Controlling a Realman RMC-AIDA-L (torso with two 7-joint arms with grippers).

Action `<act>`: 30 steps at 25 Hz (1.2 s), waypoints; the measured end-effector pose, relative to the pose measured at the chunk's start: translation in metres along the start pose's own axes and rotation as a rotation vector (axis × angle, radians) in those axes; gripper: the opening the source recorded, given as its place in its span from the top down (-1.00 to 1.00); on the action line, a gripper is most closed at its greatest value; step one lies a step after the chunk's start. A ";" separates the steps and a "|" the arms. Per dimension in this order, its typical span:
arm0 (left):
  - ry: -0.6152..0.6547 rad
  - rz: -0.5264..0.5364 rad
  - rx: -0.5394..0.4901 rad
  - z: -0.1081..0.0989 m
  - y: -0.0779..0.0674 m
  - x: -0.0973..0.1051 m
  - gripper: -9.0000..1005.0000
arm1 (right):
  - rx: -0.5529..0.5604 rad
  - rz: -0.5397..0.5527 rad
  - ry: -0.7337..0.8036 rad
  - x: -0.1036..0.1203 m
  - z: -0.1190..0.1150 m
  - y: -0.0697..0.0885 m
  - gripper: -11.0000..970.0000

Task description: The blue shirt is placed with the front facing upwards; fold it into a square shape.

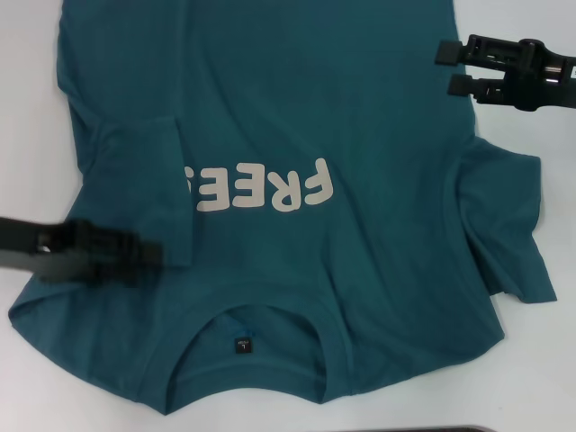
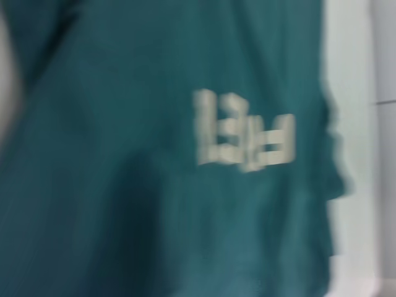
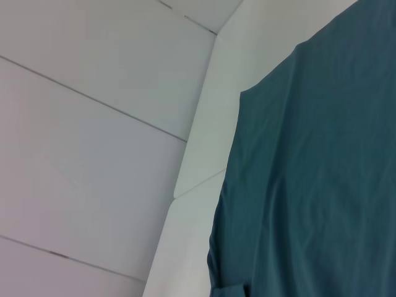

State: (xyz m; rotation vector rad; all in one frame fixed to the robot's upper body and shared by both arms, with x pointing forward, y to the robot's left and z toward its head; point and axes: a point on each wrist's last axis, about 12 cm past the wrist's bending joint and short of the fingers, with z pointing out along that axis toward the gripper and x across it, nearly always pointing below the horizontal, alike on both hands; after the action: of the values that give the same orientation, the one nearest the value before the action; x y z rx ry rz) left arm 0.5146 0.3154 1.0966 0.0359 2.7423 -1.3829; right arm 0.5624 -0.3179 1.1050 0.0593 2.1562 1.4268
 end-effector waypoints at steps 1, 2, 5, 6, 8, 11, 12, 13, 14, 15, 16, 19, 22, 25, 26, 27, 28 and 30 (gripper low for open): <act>-0.019 0.030 0.034 -0.006 -0.004 0.000 -0.32 | -0.001 -0.002 0.001 0.000 0.000 0.000 -0.62; -0.036 0.065 0.064 -0.012 -0.007 0.001 -0.32 | -0.002 -0.004 0.003 0.000 0.000 0.000 -0.62; -0.083 0.238 0.151 -0.027 -0.014 0.006 -0.32 | -0.005 -0.042 0.009 -0.001 -0.001 0.001 -0.62; -0.086 0.368 0.188 -0.027 -0.015 0.013 -0.31 | -0.012 -0.106 0.022 0.000 -0.002 0.003 -0.62; -0.080 0.559 0.216 -0.020 -0.012 0.025 -0.31 | -0.014 -0.139 0.030 0.001 -0.002 0.003 -0.62; -0.093 0.745 0.243 0.003 -0.006 0.044 -0.32 | 0.000 -0.220 0.065 0.000 -0.005 0.003 -0.62; -0.105 0.765 0.242 0.007 -0.004 0.046 -0.32 | 0.008 -0.240 0.075 0.000 -0.006 0.003 -0.62; -0.125 0.802 0.247 0.014 -0.002 0.052 -0.32 | 0.016 -0.259 0.084 0.000 -0.007 0.003 -0.62; -0.150 0.831 0.250 0.019 0.000 0.055 -0.32 | 0.023 -0.279 0.093 -0.001 -0.008 0.002 -0.62; -0.188 0.863 0.251 0.024 0.002 0.060 -0.32 | 0.027 -0.297 0.100 -0.001 -0.009 0.002 -0.62; -0.218 0.883 0.250 0.027 0.004 0.062 -0.32 | 0.029 -0.319 0.111 0.000 -0.010 0.002 -0.62; -0.348 0.910 0.262 0.031 0.009 0.067 -0.33 | 0.047 -0.359 0.172 0.002 -0.018 0.002 -0.62; -0.452 0.914 0.272 0.029 0.013 0.069 -0.33 | 0.096 -0.332 0.229 0.002 -0.030 -0.001 -0.62; -0.507 0.890 0.265 0.024 0.015 0.068 -0.33 | 0.167 -0.258 0.309 0.003 -0.049 -0.005 -0.61; -0.526 0.868 0.265 0.021 0.016 0.067 -0.33 | 0.180 -0.239 0.325 0.004 -0.054 -0.005 -0.61; -0.539 0.846 0.263 0.019 0.016 0.066 -0.33 | 0.198 -0.217 0.343 0.004 -0.062 -0.006 -0.61; -0.554 0.821 0.264 0.016 0.017 0.064 -0.33 | 0.211 -0.194 0.358 0.005 -0.069 -0.006 -0.61; -0.571 0.768 0.266 0.009 0.018 0.060 -0.34 | 0.248 -0.148 0.371 0.004 -0.082 -0.005 -0.61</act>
State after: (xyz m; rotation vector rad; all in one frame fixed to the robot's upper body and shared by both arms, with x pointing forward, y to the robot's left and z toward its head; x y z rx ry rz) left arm 0.4559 0.3177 1.0724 0.5478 1.7714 -1.2419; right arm 0.5226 -0.3880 1.1227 -0.2896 2.5689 1.1493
